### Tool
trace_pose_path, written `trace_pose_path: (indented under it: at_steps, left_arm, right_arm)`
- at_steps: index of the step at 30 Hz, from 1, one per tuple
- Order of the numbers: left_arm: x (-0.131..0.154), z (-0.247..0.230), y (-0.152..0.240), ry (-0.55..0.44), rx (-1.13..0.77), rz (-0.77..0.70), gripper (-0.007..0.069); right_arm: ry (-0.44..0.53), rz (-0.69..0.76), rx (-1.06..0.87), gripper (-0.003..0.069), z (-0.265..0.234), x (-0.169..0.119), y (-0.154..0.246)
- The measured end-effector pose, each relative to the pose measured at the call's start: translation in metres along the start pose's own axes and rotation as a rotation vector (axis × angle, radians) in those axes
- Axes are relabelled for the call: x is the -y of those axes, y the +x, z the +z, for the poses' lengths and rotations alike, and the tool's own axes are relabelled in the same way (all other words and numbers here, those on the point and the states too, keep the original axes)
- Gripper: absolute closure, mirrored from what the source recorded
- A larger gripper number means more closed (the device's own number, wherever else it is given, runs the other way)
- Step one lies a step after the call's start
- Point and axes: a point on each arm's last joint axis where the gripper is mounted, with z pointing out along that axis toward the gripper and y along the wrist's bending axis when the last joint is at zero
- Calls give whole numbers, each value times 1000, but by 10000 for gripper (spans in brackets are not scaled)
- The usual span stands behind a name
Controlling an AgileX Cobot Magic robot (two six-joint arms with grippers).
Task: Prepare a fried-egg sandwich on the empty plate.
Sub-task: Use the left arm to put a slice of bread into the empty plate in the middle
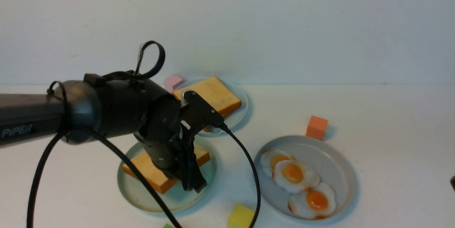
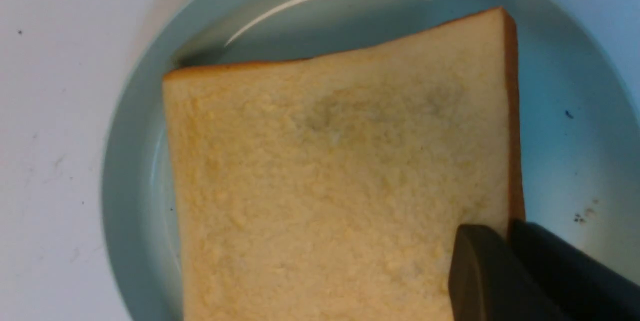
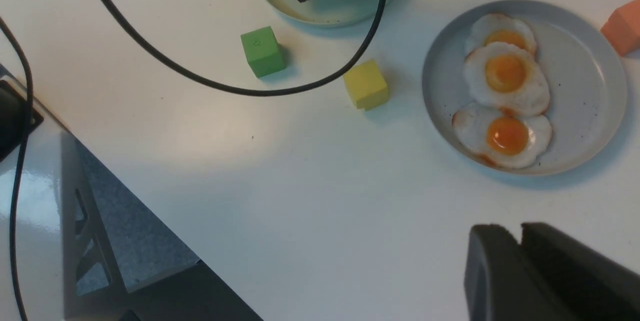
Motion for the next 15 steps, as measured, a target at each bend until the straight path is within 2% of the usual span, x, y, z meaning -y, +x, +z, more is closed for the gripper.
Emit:
trace_pose_path:
  at_steps: [4, 6, 15]
  left_arm:
    - [0, 0, 0, 1, 0, -2, 579]
    - [0, 0, 0, 1, 0, -2, 551]
    - [0, 0, 0, 4, 0, -6, 310]
  right_arm:
    - [0, 0, 0, 554, 0, 0, 0]
    - [0, 0, 0, 552, 0, 0, 0]
    - [0, 0, -1, 543, 0, 0, 0]
